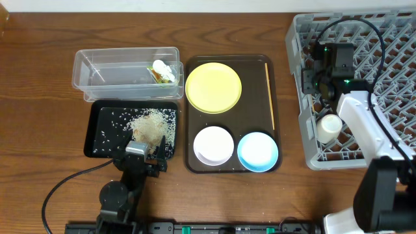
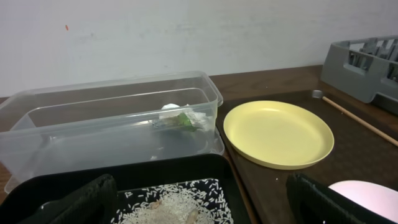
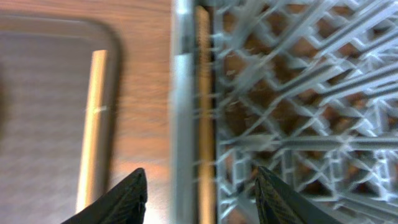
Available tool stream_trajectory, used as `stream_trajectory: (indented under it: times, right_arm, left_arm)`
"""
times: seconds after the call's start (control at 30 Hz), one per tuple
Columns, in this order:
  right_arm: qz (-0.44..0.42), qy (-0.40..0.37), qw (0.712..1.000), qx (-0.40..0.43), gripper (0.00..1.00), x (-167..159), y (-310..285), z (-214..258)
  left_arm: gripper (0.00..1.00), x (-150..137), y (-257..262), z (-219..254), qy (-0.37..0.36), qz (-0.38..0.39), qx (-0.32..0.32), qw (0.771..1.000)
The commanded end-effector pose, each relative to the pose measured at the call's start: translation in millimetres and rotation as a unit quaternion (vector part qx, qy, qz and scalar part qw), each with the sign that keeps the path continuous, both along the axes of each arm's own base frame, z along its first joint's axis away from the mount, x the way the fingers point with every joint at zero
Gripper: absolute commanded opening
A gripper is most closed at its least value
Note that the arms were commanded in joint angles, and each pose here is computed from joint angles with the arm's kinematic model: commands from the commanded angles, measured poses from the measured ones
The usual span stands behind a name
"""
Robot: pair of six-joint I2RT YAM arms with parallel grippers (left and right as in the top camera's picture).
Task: Sort waste into correct bins and load items into the dishwasher rack
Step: 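Move the right gripper back to the tray and grasp the second chopstick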
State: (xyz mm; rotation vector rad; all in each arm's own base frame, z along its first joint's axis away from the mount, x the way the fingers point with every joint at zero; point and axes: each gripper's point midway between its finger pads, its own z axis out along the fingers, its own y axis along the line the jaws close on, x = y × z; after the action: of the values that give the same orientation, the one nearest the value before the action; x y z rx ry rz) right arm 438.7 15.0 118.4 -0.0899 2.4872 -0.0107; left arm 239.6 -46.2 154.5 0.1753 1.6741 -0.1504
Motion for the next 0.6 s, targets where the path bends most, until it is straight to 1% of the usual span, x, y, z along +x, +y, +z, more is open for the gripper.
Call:
stream_trajectory:
  times: [0.0, 0.07, 0.13, 0.2, 0.27, 0.33, 0.43, 0.57]
  right_arm:
    - [0.066, -0.022, 0.992, 0.106, 0.56, -18, 58, 42]
    - [0.105, -0.009, 0.985, 0.136, 0.56, -36, 86, 51]
    - [0.111, 0.026, 0.982, 0.152, 0.57, -54, 108, 45]
    - [0.101, 0.064, 0.982, 0.144, 0.56, -68, 119, 32]
    - [0.064, 0.096, 0.987, 0.109, 0.53, -78, 118, 13]
    - [0.023, 0.109, 0.992, 0.062, 0.50, -78, 111, -6]
    - [-0.011, 0.116, 0.993, 0.021, 0.44, -72, 108, -29]
    - [-0.027, 0.117, 0.993, 0.001, 0.44, -56, 107, -58]
  left_arm:
    - [0.89, 0, 1, -16, 0.017, 0.001, 0.005, 1.000]
    - [0.90, 0, 1, -16, 0.017, 0.001, 0.005, 1.000]
    - [0.90, 0, 1, -16, 0.017, 0.001, 0.005, 1.000]
    - [0.89, 0, 1, -16, 0.017, 0.001, 0.005, 1.000]
    - [0.89, 0, 1, -16, 0.017, 0.001, 0.005, 1.000]
    - [0.90, 0, 1, -16, 0.017, 0.001, 0.005, 1.000]
    - [0.90, 0, 1, -16, 0.017, 0.001, 0.005, 1.000]
    - [0.89, 0, 1, -16, 0.017, 0.001, 0.005, 1.000]
